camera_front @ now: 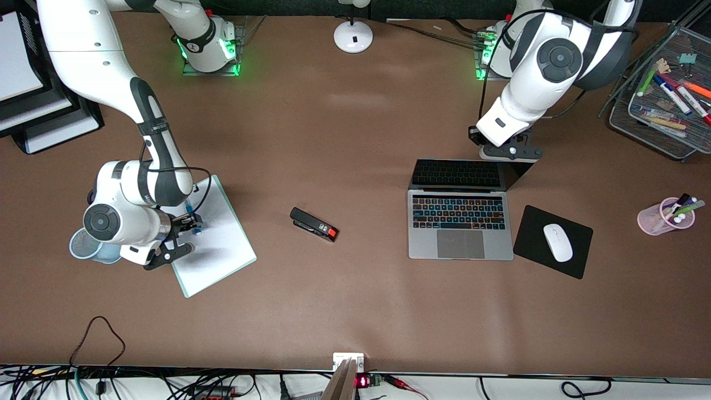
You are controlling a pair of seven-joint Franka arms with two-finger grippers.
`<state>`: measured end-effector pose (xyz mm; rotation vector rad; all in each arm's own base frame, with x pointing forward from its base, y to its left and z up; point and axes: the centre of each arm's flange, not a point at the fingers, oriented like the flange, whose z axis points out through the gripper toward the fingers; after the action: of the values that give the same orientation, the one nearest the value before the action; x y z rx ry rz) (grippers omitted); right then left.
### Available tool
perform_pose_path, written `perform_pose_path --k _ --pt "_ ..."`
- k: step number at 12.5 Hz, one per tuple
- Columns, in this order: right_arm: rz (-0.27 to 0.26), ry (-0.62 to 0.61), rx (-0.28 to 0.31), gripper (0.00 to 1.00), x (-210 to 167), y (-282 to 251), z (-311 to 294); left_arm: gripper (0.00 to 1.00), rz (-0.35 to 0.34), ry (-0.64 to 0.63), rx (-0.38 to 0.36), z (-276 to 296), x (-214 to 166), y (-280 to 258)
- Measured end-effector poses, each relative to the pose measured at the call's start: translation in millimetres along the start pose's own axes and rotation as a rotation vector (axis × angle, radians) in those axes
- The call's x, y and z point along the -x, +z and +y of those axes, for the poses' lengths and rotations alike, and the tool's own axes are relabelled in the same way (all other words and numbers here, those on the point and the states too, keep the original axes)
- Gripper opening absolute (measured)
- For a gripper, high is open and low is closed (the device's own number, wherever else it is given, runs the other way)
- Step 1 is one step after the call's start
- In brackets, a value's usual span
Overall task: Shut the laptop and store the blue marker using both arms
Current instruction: 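Grasp the blue marker with the right gripper while the left gripper nears the lid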
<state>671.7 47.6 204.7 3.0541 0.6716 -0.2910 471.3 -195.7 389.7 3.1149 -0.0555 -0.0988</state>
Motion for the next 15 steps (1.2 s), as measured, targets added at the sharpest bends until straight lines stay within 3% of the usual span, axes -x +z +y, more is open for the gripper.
perform_pose_path --k 3,8,10,15 --pt "-0.005 -0.010 -0.005 0.67 -3 6 -6 0.01 0.008 0.001 0.012 2 -6 11" --pt "-0.010 -0.015 -0.007 0.51 -4 11 -9 0.01 0.004 -0.004 0.028 1 -14 31" --pt "-0.010 -0.015 -0.007 0.45 -4 11 -9 0.01 0.050 0.016 0.014 1 -19 28" --pt "-0.006 -0.015 -0.005 0.42 -4 14 -9 0.01 0.146 0.046 -0.002 3 -29 21"
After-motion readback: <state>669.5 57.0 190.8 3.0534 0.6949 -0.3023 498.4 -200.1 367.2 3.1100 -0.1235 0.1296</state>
